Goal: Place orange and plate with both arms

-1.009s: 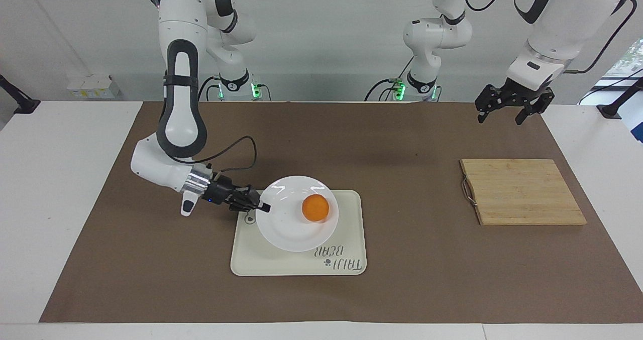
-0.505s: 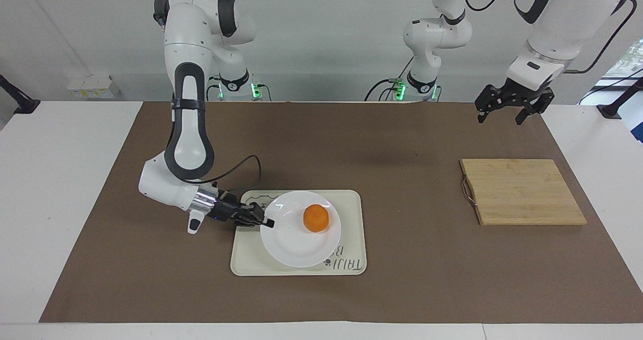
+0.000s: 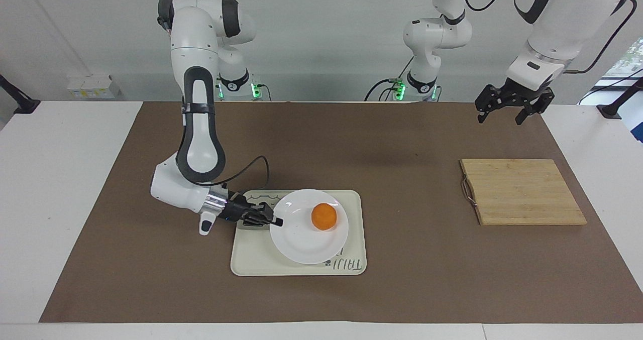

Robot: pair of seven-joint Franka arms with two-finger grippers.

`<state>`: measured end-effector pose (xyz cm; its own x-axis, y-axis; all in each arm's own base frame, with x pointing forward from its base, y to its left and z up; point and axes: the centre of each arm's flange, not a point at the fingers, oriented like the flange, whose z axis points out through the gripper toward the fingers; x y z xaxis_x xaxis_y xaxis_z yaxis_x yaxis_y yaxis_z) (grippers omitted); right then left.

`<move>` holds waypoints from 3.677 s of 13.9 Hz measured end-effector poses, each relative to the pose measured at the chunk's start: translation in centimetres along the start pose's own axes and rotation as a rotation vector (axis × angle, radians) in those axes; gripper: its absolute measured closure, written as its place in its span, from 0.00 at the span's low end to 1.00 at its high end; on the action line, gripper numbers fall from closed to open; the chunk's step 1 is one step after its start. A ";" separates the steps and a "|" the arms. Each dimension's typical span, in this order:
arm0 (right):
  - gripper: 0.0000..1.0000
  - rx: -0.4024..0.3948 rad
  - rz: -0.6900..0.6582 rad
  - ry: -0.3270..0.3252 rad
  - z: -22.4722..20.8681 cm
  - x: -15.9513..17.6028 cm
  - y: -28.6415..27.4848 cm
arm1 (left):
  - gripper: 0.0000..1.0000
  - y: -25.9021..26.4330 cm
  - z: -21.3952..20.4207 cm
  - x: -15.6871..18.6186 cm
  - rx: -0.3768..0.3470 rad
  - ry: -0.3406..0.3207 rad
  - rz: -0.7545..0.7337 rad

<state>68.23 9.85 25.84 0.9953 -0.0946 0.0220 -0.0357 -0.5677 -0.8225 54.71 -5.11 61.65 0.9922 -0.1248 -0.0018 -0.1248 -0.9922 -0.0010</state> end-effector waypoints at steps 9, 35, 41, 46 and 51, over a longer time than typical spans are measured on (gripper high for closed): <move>0.67 -0.025 -0.011 -0.025 0.2 -0.3 1.4 | 0.00 0.0 0.0 0.0 0.000 0.000 0.000; 0.00 -0.871 -0.023 -0.022 -26.8 -4.2 -13.9 | 0.00 0.0 0.0 0.0 0.000 0.000 0.000; 0.00 -0.886 -0.004 -0.013 -32.5 -7.5 -16.8 | 0.00 0.0 0.0 0.0 0.000 0.000 0.000; 0.00 -0.895 -0.014 0.002 -35.5 -10.2 -19.6 | 0.00 0.0 0.0 0.0 0.000 0.000 0.000; 0.00 -0.902 -0.012 -0.030 -35.6 -11.3 -20.4 | 0.00 0.0 0.0 0.0 0.000 0.000 0.000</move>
<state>54.54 -6.63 62.63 0.9975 -0.0701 0.0028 -0.0697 -0.9955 -0.0635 54.71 -5.11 61.65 0.9922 -0.1248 -0.0018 -0.1248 -0.9922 -0.0010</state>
